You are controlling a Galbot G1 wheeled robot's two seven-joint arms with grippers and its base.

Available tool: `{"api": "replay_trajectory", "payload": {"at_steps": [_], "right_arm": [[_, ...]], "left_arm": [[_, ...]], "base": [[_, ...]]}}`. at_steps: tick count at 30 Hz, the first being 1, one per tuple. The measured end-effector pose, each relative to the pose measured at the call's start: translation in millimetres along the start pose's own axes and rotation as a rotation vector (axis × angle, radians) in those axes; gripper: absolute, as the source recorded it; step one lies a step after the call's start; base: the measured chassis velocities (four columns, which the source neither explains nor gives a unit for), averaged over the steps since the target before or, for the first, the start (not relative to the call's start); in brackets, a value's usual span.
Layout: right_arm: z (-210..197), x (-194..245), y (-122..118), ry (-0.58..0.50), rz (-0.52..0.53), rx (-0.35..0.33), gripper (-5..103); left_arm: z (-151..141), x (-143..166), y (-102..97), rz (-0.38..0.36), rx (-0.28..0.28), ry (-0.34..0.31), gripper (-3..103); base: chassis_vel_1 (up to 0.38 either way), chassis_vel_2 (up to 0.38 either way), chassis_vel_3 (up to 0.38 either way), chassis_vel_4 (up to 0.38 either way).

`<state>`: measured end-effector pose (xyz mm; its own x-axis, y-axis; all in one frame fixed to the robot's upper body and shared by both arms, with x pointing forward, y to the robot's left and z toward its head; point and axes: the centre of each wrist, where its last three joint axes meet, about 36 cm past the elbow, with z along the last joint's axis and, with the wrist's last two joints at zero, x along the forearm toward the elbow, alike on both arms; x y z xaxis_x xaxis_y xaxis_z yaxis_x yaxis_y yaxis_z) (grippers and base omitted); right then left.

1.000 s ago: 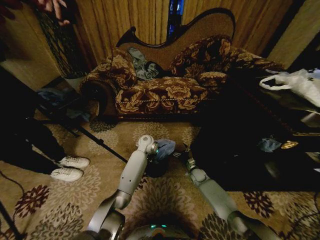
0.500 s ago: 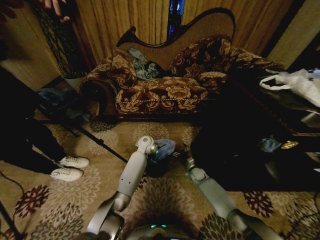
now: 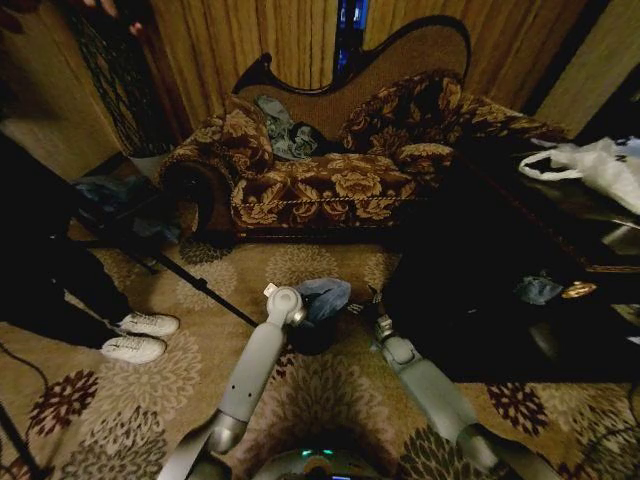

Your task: Place a garbage bag over the trash bin.

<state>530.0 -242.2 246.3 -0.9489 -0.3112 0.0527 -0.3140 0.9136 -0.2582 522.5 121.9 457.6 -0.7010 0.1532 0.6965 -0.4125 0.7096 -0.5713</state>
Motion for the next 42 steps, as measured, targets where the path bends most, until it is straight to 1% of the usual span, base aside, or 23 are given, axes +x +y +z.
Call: {"api": "replay_trajectory", "payload": {"at_steps": [2,3,5,6,8,9,10,11,12,13,15,16,19,20,21,24,25,27,28,30,32,35,42], "right_arm": [[-0.1,0.4,0.0,-0.001,0.001,-0.001,100],[-0.4,1.7,-0.6,-0.003,0.005,-0.004,100],[-0.1,2.8,-1.6,-0.004,0.010,-0.006,100],[0.1,3.7,-2.6,-0.005,0.013,-0.007,100],[1.9,10.6,-7.4,-0.005,0.031,-0.014,100],[1.9,10.6,-7.4,-0.005,0.031,-0.014,100],[2.9,14.9,-9.6,-0.006,0.040,-0.017,100],[5.0,20.8,-12.0,-0.007,0.050,-0.019,100],[5.7,22.8,-12.9,-0.007,0.054,-0.020,100],[5.7,22.8,-12.9,-0.007,0.054,-0.020,100],[9.8,32.0,-16.8,-0.013,0.069,-0.020,100],[9.8,32.0,-16.8,-0.013,0.069,-0.020,100],[14.6,40.2,-22.4,-0.028,0.086,-0.018,100],[15.8,42.1,-23.5,-0.033,0.091,-0.018,100],[15.8,42.1,-23.5,-0.033,0.091,-0.018,100],[19.0,46.8,-25.7,-0.041,0.100,-0.017,100],[19.0,46.8,-25.7,-0.041,0.100,-0.017,100],[20.1,48.3,-28.0,-0.048,0.106,-0.015,100],[20.1,48.3,-28.0,-0.048,0.106,-0.015,100],[21.4,49.3,-28.8,-0.052,0.112,-0.017,100],[22.8,50.0,-29.6,-0.057,0.118,-0.019,100],[24.8,51.8,-29.9,-0.062,0.123,-0.023,100],[33.7,56.1,-32.9,-0.061,0.120,-0.011,100]], "left_arm": [[-0.3,2.1,3.6,0.027,-0.023,0.000,59],[-0.8,6.9,10.3,0.081,-0.068,-0.009,71],[-1.5,9.1,12.9,0.099,-0.093,-0.020,71],[-2.4,10.8,15.0,0.111,-0.115,-0.030,76],[-7.6,21.7,27.3,0.184,-0.291,-0.088,87],[-7.6,21.7,27.3,0.184,-0.291,-0.088,87],[-9.8,24.0,33.5,0.210,-0.392,-0.132,92],[-11.5,22.7,41.9,0.229,-0.527,-0.197,96],[-12.8,20.9,46.2,0.234,-0.586,-0.222,99],[-12.8,20.9,46.2,0.234,-0.586,-0.222,99],[-20.8,13.6,64.0,0.270,-0.827,-0.308,100],[-20.8,13.6,64.0,0.270,-0.827,-0.308,100],[-40.8,-0.8,84.8,0.342,-1.103,-0.419,100],[-49.0,-6.4,89.6,0.387,-1.171,-0.445,100],[-49.0,-6.4,89.6,0.387,-1.171,-0.445,100],[-70.3,-22.5,100.3,0.575,-1.381,-0.467,100],[-70.3,-22.5,100.3,0.575,-1.381,-0.467,100],[-76.7,-22.2,103.5,0.652,-1.476,-0.426,100],[-76.7,-22.2,103.5,0.652,-1.476,-0.426,100],[-77.5,-18.9,106.7,0.700,-1.497,-0.365,100],[-76.9,-12.9,108.9,0.677,-1.484,-0.302,100],[-83.5,-12.6,114.1,0.655,-1.495,-0.259,100],[-97.5,-34.0,119.2,0.616,-1.503,-0.228,100]], "base": [[0.000,0.000,0.000,0.000],[0.000,0.000,0.000,0.000],[0.000,0.000,0.000,0.000],[0.000,0.000,0.000,0.000],[0.000,0.000,0.000,0.000],[0.000,0.000,0.000,0.000],[0.000,0.000,0.000,0.000],[0.000,0.000,0.000,0.000],[0.000,0.000,0.000,0.000],[0.000,0.000,0.000,0.000],[0.000,0.000,0.000,0.000],[0.000,0.000,0.000,0.000],[0.000,0.000,0.000,0.000],[0.000,0.000,0.000,0.000],[0.000,0.000,0.000,0.000],[0.000,0.000,0.000,0.000],[0.000,0.000,0.000,0.000],[0.000,0.000,0.000,0.000],[0.000,0.000,0.000,0.000],[0.000,0.000,0.000,0.000],[0.000,0.000,0.000,0.000],[0.000,0.000,0.000,0.000],[0.000,0.000,0.000,0.000]]}}
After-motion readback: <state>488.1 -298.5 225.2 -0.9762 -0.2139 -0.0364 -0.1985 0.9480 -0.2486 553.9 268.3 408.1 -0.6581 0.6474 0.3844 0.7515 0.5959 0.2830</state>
